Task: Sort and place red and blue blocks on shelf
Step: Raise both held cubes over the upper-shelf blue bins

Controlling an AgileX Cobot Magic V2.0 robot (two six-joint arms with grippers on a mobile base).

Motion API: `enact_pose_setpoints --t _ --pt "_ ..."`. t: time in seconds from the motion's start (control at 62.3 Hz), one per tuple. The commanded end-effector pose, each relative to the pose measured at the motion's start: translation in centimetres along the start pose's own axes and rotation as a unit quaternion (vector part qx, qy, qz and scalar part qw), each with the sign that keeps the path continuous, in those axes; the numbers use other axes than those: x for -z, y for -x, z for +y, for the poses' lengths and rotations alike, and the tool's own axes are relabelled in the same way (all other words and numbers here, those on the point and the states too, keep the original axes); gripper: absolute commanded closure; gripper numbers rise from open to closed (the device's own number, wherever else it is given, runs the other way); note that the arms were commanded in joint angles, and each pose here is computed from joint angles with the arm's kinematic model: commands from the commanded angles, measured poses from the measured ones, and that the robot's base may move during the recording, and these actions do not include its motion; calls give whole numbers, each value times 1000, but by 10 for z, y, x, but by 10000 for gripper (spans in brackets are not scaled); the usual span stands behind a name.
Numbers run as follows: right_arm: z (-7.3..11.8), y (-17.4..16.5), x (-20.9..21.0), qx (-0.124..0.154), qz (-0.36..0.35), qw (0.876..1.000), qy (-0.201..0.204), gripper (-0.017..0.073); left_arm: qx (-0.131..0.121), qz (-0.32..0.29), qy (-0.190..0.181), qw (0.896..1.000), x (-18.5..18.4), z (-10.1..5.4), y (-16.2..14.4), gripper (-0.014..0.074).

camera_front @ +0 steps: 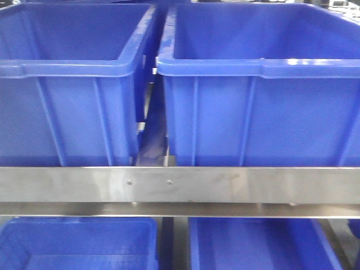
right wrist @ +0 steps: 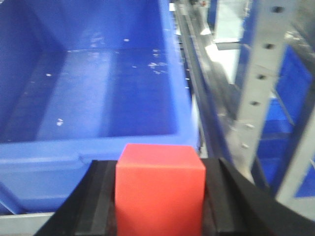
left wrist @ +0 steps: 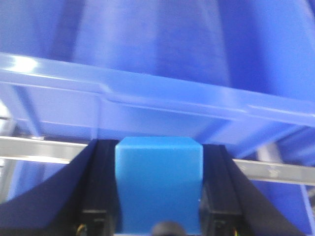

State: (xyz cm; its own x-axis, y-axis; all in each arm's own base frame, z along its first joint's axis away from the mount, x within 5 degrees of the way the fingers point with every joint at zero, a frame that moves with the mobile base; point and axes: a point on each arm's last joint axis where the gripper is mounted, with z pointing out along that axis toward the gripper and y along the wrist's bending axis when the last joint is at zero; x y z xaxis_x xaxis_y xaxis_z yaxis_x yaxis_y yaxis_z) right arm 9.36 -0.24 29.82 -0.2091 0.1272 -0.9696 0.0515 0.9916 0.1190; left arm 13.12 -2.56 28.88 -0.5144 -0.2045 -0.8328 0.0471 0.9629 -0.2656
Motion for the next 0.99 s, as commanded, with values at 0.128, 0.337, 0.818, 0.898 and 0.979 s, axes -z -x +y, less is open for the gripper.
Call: enact_pose_setpoints --t 0.128,0.337,0.818,0.898,0.979 --pt "1 17 3 5 -59 998 3 502 4 -54 -13 998 4 -4 16 470" --pt "1 17 3 5 -59 998 3 502 4 -54 -13 998 4 -4 16 470" --pt "1 17 3 5 -59 998 3 502 4 -54 -13 998 4 -4 16 470" --pt "1 17 3 5 -59 998 3 502 4 -54 -13 998 4 -4 16 470" --pt "1 17 3 5 -59 998 3 502 4 -54 -13 998 4 -4 16 470"
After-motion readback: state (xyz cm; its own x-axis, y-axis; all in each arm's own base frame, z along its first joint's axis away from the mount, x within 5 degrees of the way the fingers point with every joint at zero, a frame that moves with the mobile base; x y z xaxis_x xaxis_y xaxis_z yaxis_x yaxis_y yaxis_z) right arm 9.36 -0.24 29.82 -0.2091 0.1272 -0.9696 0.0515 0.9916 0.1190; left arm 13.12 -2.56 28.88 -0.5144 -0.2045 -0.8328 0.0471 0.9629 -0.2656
